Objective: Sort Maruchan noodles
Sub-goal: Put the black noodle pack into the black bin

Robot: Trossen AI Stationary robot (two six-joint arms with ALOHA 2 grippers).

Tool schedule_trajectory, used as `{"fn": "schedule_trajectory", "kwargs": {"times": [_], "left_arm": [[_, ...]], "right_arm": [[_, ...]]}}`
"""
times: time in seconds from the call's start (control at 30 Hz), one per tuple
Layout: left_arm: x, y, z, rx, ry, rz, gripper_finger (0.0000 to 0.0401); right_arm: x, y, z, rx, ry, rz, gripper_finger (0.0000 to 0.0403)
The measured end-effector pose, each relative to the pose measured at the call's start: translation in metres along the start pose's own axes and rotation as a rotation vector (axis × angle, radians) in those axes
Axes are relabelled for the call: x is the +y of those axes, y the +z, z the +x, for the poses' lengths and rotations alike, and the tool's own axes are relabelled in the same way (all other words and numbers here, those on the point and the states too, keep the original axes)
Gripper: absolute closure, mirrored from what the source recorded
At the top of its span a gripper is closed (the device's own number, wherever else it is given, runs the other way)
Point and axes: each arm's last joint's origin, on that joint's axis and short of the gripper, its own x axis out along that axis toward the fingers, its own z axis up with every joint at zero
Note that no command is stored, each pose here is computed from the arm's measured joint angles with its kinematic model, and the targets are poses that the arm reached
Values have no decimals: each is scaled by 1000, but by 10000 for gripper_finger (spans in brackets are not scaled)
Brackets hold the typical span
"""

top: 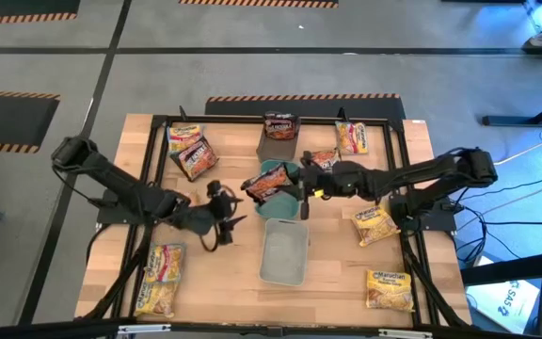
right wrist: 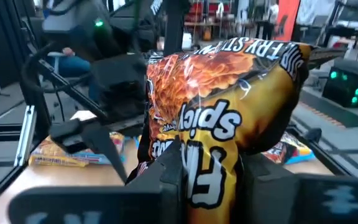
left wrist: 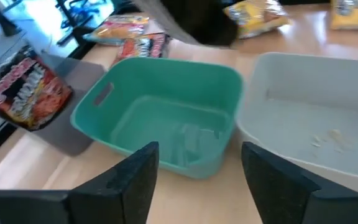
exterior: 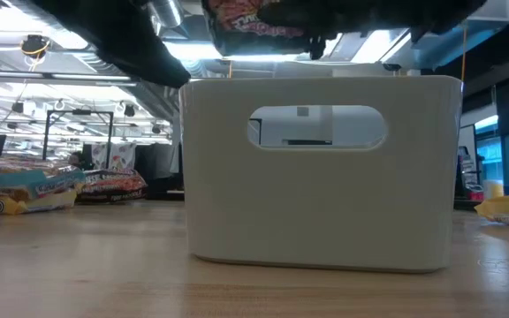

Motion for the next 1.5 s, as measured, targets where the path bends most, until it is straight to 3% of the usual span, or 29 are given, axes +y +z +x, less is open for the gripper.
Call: {"fn": "schedule_trajectory", "kwargs": {"times": [0.2,0.3,0.5,0.7,0.87,1.13,1.5], "left_arm": [[14,2,12,40,-47,51,172],[17,-5,17,-5,-65,49,173],[30,-17,13,-419,-164,-70,172],[50,-5,3,-711,-113,-153,173],[61,9,6,-759,-80,-188,171],[64,31,2,-877,-195,-169,171],[68,38,-2,-922,-98,-210,172]], "right_arm": [[0,-2,1,-158,-28,1,343],[-1,1,2,-218,-56,8,343],[-3,8,2,-345,-117,32,343],[-3,13,7,-469,-141,46,343],[-6,18,27,-511,-151,7,343],[-5,24,59,-550,-124,-28,343],[-2,28,63,-581,-127,-42,343]]}}
